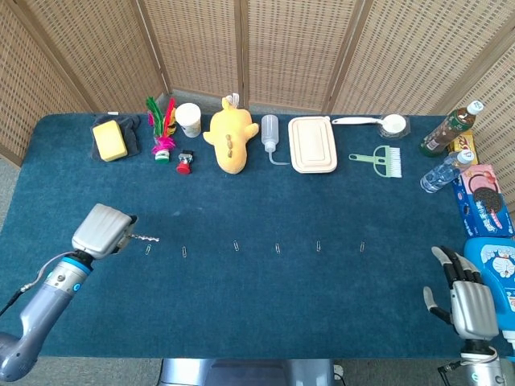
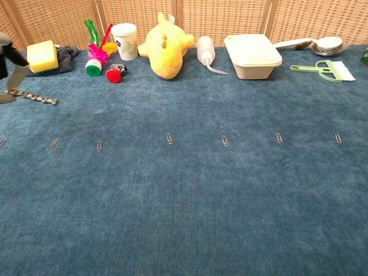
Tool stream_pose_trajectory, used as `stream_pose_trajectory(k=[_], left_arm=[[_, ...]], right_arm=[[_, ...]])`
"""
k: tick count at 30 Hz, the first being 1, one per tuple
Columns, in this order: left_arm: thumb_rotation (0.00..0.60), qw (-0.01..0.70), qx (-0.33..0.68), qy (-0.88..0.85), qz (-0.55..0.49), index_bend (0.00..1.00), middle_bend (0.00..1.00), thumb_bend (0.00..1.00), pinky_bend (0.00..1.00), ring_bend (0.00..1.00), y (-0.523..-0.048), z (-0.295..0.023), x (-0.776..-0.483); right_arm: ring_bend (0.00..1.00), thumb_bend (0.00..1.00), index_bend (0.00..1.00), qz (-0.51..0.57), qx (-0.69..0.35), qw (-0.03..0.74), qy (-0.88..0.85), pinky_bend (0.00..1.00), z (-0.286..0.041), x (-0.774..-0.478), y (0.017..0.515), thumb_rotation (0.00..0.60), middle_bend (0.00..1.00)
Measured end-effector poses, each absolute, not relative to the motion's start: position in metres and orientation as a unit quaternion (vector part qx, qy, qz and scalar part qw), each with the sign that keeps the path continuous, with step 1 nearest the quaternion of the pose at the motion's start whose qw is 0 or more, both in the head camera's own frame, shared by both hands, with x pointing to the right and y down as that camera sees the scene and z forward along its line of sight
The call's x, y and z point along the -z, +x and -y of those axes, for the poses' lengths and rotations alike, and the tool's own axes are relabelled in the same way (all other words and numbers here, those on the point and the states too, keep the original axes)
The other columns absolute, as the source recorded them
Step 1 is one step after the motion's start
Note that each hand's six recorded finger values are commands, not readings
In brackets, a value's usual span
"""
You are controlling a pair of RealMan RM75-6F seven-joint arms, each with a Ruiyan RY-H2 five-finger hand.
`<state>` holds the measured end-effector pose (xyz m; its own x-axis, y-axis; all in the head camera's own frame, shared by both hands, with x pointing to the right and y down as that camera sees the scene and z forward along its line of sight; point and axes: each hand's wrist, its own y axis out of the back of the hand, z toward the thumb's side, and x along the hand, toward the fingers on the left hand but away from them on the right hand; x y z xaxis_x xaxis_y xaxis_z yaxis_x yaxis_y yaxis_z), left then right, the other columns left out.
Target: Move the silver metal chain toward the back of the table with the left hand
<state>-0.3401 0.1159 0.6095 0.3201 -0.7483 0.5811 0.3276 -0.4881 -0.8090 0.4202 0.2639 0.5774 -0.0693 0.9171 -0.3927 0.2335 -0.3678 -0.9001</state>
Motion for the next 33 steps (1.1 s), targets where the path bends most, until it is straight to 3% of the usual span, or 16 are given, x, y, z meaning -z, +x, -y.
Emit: stream_pose_trajectory(k=[10, 33], left_arm=[[0.600, 0.441, 0.607, -0.646, -0.140, 0.62, 0.94, 0.60, 0.85, 0.91, -0.379, -0.129, -0.637], [0.600, 0.426, 0.622, -0.650, -0.097, 0.62, 0.94, 0.60, 0.85, 0.91, -0.370, -0.137, -0.672]], right_arm=[[0.15, 0.44, 0.13, 0.465, -0.559, 0.302, -0.617, 0.17, -0.264, -0.583, 0.415, 0.600, 0.15], [0.15, 0.44, 0.12, 0.472, -0.565, 0.309, -0.603, 0.17, -0.265, -0.573, 0.419, 0.600, 0.15]])
